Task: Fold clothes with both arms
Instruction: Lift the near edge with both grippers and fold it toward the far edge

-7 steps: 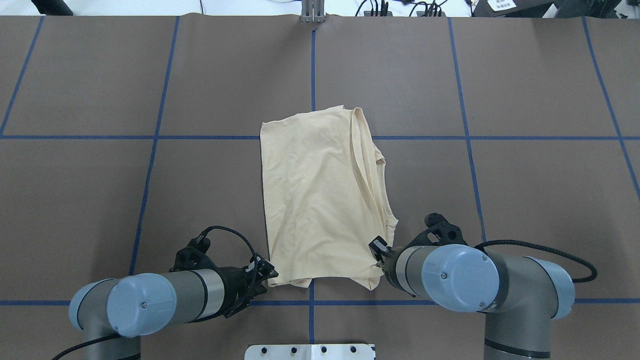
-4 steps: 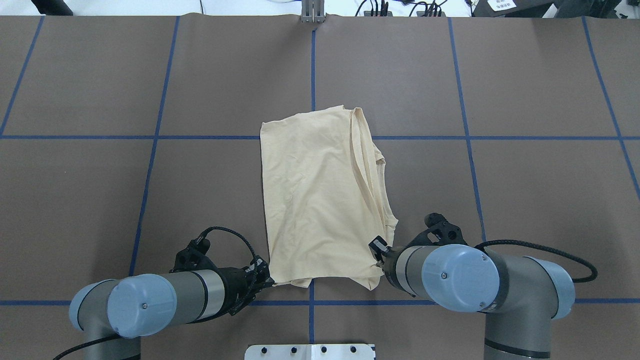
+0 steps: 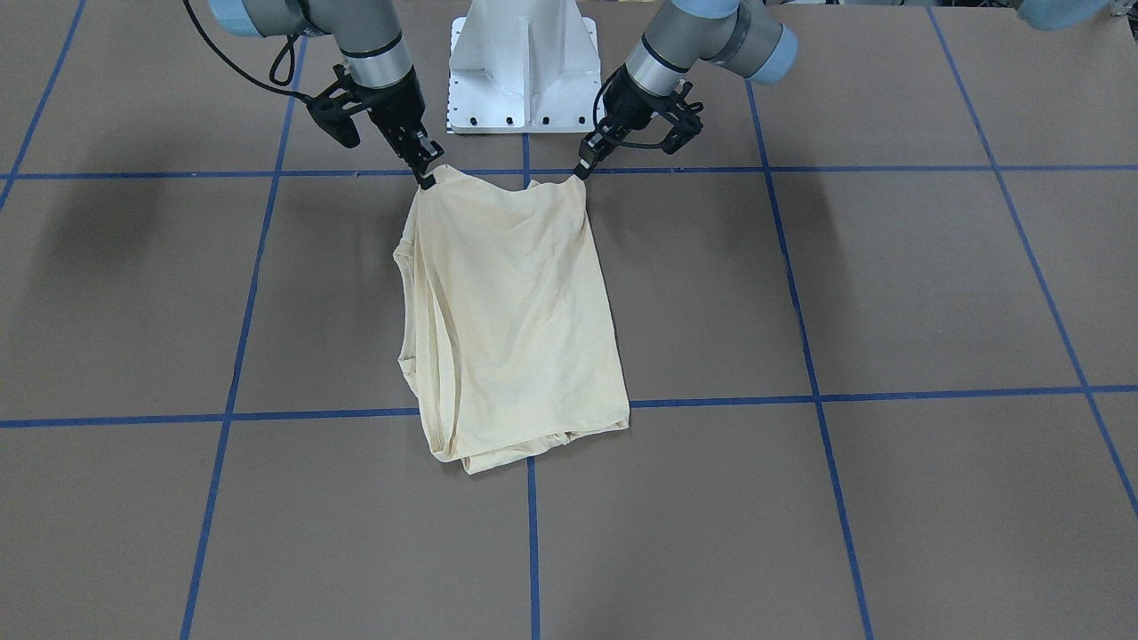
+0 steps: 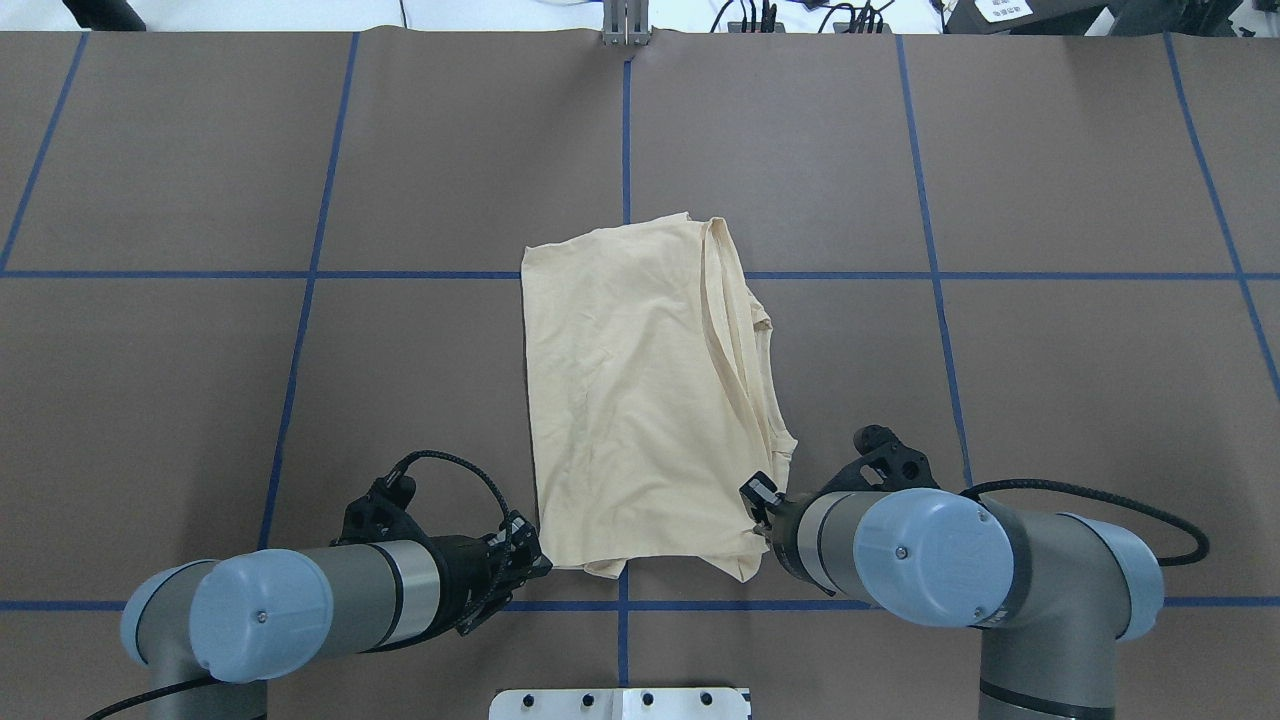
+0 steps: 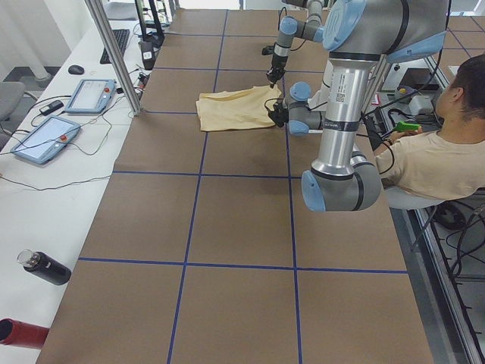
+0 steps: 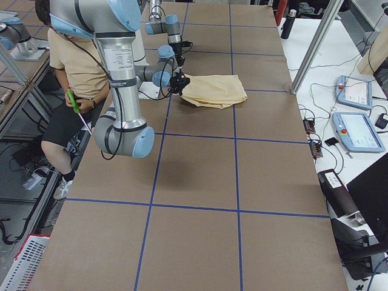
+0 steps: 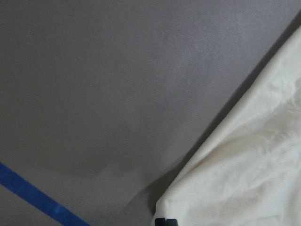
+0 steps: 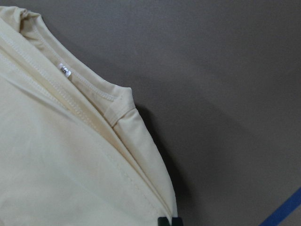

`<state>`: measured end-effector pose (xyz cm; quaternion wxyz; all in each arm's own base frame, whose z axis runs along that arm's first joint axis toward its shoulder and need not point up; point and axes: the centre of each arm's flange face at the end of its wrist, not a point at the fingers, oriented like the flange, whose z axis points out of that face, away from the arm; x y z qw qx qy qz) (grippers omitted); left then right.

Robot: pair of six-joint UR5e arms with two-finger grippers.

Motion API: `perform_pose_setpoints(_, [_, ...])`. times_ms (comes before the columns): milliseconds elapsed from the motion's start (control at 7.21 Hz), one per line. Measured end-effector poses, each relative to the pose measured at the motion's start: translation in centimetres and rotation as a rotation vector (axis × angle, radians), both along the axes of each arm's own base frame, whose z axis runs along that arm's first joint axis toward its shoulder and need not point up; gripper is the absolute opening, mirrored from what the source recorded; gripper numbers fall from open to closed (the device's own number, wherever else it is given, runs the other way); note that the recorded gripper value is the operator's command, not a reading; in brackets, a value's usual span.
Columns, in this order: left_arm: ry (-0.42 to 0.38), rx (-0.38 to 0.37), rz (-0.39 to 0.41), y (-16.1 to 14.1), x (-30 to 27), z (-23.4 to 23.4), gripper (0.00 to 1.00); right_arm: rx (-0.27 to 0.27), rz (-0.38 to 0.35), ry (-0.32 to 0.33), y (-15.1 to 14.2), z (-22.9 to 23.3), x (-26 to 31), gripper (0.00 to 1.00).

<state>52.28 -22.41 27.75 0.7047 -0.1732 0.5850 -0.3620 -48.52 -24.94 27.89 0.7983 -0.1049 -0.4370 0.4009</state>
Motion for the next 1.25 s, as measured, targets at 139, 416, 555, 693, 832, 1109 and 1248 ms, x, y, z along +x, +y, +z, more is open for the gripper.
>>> perform_pose_setpoints(139, [0.027, 0.005, 0.013, 1.0, -2.1, -0.8, 0.00, -0.011, -0.001, -0.019, 0.4, -0.4, 1.4, 0.00])
perform_pose_setpoints(416, [0.079, 0.013, 0.045, 3.1, -5.4, -2.7, 0.00, -0.051, 0.007, -0.068, 1.3, -2.4, 4.7, 0.00])
perform_pose_setpoints(555, [0.094, 0.017, 0.056, 3.2, -6.2, -3.3, 0.00, -0.066, 0.005, -0.082, 1.3, -3.6, 6.0, 0.00])
perform_pose_setpoints(693, [0.091, 0.047, 0.060, 2.3, -6.9, -3.7, 0.00, -0.077, 0.016, -0.085, 0.0, -4.4, 6.5, 0.00])
perform_pose_setpoints(832, [0.064, 0.126, 0.027, -1.0, -7.6, -4.0, 0.00, -0.075, 0.039, -0.074, -3.2, -4.7, 5.5, 0.00])
perform_pose_setpoints(1109, [-0.030, 0.250, -0.038, -12.1, -7.5, -3.4, 0.00, -0.079, 0.085, -0.027, -13.1, -5.3, 2.3, 0.00])
perform_pose_setpoints(1248, [-0.082, 0.278, -0.053, -17.1, -6.6, -2.5, 0.00, -0.084, 0.086, -0.001, -17.7, -5.1, 1.7, 0.00])
